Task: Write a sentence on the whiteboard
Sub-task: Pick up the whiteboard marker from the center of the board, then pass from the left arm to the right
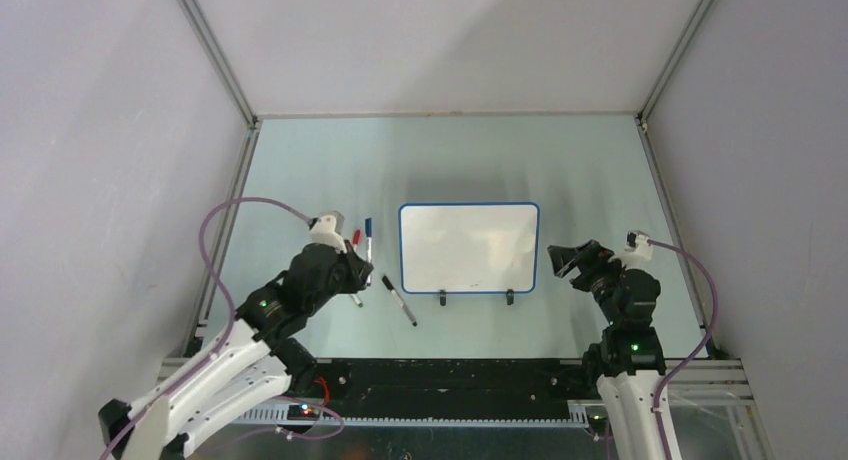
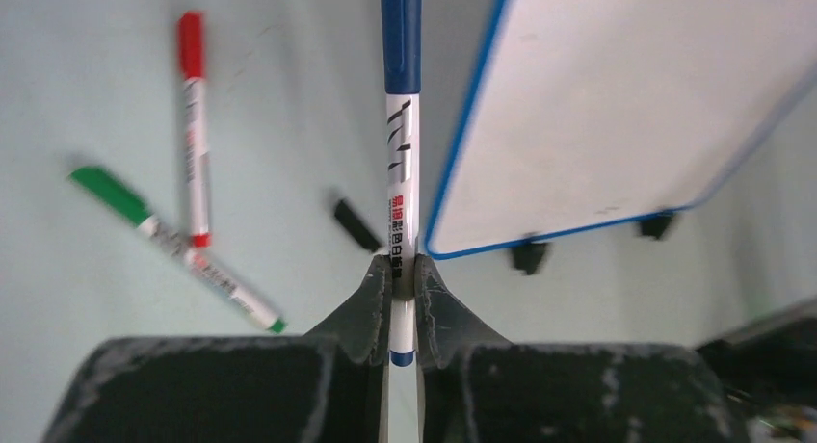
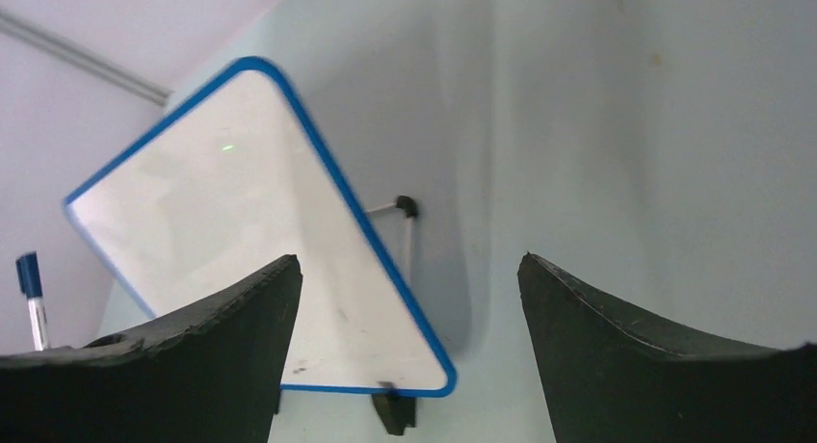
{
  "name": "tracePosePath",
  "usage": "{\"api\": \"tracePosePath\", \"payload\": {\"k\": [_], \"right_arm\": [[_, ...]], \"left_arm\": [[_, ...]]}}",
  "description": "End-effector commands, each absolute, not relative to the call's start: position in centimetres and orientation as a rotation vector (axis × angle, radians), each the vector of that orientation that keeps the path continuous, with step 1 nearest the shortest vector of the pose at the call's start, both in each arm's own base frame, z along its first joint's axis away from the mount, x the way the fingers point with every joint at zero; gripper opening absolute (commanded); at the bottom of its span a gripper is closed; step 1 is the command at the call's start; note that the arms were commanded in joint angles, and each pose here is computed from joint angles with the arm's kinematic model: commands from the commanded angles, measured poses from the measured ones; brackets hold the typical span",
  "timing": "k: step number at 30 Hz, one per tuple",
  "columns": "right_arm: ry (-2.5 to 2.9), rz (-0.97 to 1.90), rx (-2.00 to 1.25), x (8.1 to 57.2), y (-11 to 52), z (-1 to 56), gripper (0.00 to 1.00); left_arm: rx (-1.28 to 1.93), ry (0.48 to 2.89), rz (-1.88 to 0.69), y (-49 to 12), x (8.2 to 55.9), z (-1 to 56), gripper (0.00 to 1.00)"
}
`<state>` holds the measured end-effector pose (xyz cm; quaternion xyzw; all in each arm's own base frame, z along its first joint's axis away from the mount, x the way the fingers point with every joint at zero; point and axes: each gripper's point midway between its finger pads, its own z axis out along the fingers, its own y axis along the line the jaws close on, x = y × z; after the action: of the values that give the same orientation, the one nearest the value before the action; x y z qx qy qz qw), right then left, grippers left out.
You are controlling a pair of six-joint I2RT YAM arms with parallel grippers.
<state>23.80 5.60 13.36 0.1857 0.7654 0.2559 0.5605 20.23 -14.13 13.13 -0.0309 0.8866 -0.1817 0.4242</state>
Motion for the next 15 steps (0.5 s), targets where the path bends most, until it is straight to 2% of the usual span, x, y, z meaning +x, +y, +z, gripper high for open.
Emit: {"api": "tracePosePath", "payload": {"k": [1, 5, 15], "right_arm": [[1.674, 0.8, 0.226, 22.4, 9.0, 19.2, 0.86], [1.637, 0.967, 0.123, 21.0, 11.8, 21.5, 0.83], [1.653, 1.162, -0.04, 22.1, 16.4, 24.6, 0.83]], "left_arm": [[0.043, 2.05, -0.728, -17.0, 19.3, 18.3, 0.0], [0.085, 1.976, -0.813, -17.7, 18.8, 21.4, 0.0], [0.172, 1.82, -1.022, -21.6, 19.4, 25.9, 0.0]]}}
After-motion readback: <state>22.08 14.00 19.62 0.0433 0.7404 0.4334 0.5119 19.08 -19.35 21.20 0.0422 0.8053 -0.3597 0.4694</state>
